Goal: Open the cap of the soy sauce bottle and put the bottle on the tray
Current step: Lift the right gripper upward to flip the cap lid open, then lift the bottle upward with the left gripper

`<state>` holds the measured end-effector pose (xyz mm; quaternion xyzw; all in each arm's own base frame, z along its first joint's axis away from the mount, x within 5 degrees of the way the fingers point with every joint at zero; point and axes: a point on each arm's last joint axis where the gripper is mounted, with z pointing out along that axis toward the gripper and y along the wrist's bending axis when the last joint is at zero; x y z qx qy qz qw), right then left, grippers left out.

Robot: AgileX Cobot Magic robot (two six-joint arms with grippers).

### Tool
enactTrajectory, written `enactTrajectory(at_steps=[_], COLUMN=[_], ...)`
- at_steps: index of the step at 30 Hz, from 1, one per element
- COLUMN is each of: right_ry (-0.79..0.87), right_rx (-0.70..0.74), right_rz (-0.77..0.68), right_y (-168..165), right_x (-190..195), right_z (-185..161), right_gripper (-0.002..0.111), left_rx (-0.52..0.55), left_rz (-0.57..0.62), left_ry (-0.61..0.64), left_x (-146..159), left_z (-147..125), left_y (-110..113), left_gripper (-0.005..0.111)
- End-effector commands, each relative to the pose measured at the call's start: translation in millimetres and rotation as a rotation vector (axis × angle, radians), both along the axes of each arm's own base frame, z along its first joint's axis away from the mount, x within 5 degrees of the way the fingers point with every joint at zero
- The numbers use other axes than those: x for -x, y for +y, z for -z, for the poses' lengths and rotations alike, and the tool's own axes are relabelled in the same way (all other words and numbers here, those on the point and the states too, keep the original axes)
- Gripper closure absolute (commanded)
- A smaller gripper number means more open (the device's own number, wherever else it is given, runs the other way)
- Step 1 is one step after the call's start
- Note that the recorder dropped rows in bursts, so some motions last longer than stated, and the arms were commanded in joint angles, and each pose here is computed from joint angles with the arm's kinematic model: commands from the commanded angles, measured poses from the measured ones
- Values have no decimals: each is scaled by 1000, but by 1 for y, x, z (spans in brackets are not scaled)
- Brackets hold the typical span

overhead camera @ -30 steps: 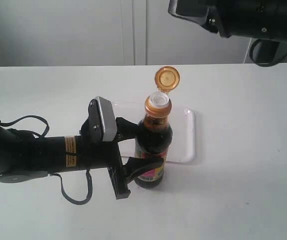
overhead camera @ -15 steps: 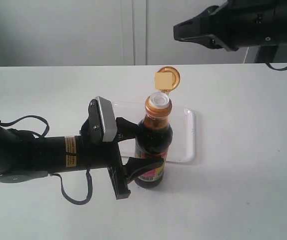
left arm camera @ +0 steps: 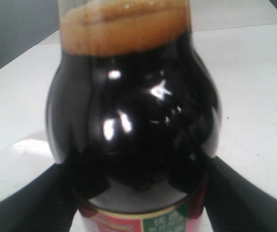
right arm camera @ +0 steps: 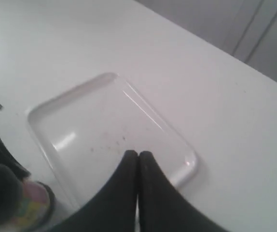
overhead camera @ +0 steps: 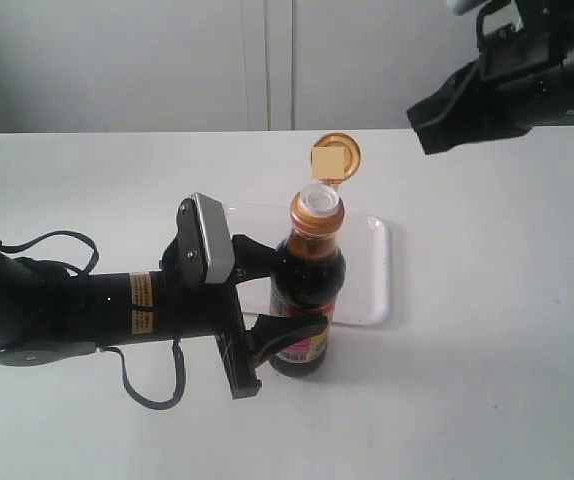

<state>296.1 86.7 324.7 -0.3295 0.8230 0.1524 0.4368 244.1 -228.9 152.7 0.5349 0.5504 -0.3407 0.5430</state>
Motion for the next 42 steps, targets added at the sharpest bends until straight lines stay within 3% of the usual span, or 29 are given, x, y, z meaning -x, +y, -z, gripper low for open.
enactTrajectory(at_steps=[1, 9, 14, 28, 42], right_ry=[33, 236, 456, 424, 419], right_rx=[140, 387, 430, 307, 293], right_rz=[89, 299, 352, 364, 365], right_y=[-15, -44, -49, -41, -40], right_x=[1, 9, 25, 20, 19], right_z=[3, 7, 14, 12, 12], right_gripper=[108, 108, 108, 108, 108], left_rx=[-25, -18, -12, 53, 154], left_rz=[3, -11, -20, -11, -160], left_ry=[5, 14, 26, -39, -10], left_x=[2, 1, 1, 7, -8], left_z=[2, 2, 1, -36, -50], left_y=[1, 1, 1, 4, 6], left_gripper=[107, 107, 107, 107, 107])
